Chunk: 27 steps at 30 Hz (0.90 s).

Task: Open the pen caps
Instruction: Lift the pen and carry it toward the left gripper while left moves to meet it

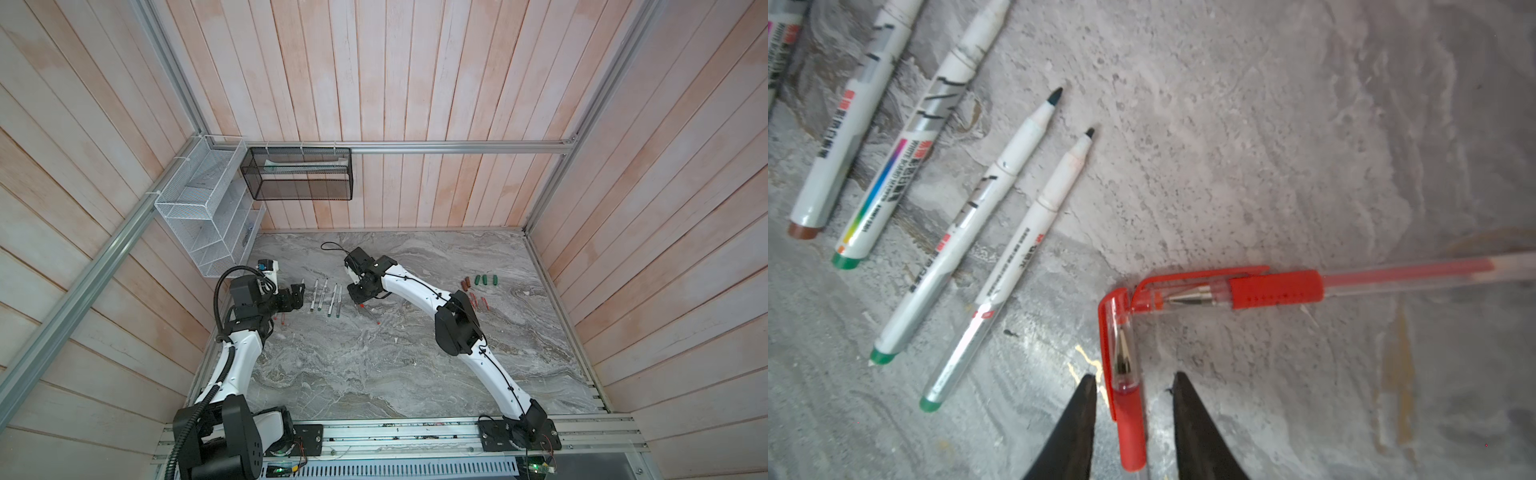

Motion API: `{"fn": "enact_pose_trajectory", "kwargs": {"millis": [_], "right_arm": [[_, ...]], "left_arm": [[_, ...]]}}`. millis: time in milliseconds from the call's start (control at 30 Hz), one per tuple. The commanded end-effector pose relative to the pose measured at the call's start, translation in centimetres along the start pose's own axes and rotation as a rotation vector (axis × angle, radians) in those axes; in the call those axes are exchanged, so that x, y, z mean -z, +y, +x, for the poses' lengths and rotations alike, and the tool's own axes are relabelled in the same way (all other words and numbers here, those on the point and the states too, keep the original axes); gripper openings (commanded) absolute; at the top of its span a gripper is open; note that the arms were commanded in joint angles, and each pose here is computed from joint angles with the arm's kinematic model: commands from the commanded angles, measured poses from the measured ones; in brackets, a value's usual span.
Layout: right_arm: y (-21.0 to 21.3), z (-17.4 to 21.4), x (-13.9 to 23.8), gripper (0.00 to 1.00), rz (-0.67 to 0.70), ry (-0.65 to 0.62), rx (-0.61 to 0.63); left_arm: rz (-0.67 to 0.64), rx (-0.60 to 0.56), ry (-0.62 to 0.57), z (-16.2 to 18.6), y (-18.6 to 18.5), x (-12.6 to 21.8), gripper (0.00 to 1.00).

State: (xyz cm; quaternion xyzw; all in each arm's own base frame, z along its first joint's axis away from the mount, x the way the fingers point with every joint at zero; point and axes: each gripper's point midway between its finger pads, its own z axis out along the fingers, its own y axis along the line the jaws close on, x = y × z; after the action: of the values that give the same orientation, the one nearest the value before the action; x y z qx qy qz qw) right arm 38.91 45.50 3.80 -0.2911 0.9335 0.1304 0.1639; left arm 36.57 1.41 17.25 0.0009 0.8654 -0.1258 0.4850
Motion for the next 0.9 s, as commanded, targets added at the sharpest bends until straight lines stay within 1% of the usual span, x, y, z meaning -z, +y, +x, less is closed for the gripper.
{"fn": "enact_pose_trajectory", "kwargs": {"millis": [0,133,200,300,367,467,600,733,800,867], "right_arm": [[-0.1,2.5,-1.5,0.29,0.033,0.081,0.028],[-0.1,4.3,-1.3,0.21,0.065,0.124,0.049],[0.0,5.3,-1.2,0.19,0.071,0.131,0.06],[-0.4,6.9,-0.6,0.17,0.079,0.159,0.043],[-0.7,8.1,0.0,0.17,0.091,0.164,0.033],[-0.7,9.6,0.9,0.17,0.072,0.15,0.01],[-1.3,12.6,2.1,0.17,0.095,0.191,-0.014],[-2.3,15.3,3.1,0.17,0.102,0.189,-0.055],[-2.4,16.1,3.5,0.19,0.102,0.201,-0.073],[-2.4,16.4,3.8,0.23,0.1,0.192,-0.085]], "left_arm": [[0.018,-0.008,-0.022,-0.5,-0.4,0.5,0.96],[0.005,-0.008,-0.02,-0.6,-0.2,0.4,0.96],[0.019,-0.01,-0.029,-0.6,-0.4,0.5,0.96],[0.01,-0.003,-0.015,-0.5,-0.2,0.4,0.96],[0.006,-0.005,-0.02,-0.6,-0.1,0.4,0.96],[0.025,-0.007,-0.03,-0.6,-0.5,0.5,0.96],[0.01,0.0,-0.015,-0.5,-0.2,0.3,0.96],[0.025,-0.003,-0.023,-0.5,-0.5,0.4,0.96],[0.011,0.002,-0.013,-0.5,-0.1,0.3,0.96],[0.012,0.005,-0.015,-0.4,-0.1,0.2,0.96]]}}
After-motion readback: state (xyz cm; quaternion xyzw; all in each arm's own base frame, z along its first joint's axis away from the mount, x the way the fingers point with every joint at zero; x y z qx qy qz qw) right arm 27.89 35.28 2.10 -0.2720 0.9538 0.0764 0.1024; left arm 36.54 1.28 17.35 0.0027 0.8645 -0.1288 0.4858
